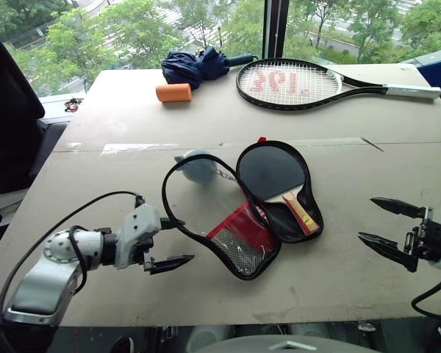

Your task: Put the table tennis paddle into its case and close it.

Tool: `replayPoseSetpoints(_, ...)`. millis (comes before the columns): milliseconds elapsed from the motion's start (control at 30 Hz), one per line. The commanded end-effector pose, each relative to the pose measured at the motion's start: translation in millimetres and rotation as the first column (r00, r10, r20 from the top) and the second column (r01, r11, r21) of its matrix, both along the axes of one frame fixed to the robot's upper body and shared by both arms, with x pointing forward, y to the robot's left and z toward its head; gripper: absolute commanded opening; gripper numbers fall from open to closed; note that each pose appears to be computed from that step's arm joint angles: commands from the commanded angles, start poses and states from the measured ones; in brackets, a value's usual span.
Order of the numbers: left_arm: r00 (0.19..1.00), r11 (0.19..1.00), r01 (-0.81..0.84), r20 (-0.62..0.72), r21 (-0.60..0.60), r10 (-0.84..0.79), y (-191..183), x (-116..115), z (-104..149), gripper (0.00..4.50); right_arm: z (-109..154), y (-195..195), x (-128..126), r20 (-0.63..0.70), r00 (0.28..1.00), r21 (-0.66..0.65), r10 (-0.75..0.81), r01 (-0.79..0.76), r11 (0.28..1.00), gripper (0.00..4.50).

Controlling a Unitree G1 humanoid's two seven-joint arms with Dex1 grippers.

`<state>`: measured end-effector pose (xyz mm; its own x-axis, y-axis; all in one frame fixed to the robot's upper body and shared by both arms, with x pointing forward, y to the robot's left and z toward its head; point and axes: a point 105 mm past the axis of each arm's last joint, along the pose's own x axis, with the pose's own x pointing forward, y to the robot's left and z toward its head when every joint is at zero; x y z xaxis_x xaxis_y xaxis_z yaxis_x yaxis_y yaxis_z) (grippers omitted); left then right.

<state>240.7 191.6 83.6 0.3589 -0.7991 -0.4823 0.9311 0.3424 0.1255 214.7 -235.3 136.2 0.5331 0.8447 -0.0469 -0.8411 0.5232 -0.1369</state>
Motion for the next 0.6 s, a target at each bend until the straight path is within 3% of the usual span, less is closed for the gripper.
replayPoseSetpoints(33,0.981,0.999,0.024,0.191,-0.024,-0.019,-17.6,35.4,18.2,4.50,13.2,2.2,-4.2,0.044,0.999,-0.017,0.018,-0.017,1.000,4.36)
replayPoseSetpoints(200,0.914,0.978,0.161,0.394,-0.134,-0.096,-71.5,68.6,57.2,4.50,22.8,-3.8,-1.9,0.073,0.997,0.008,-0.032,0.031,0.999,4.36)
replayPoseSetpoints(400,0.890,0.906,0.259,0.448,-0.335,-0.089,-138.9,97.2,105.6,4.50,28.7,-7.4,-5.3,0.081,0.994,0.040,-0.074,0.071,0.997,4.36)
replayPoseSetpoints(600,0.893,0.940,0.137,0.449,-0.314,0.020,-149.7,131.9,102.5,4.50,29.3,-9.4,-10.8,0.077,0.991,0.055,-0.109,0.105,0.993,4.36)
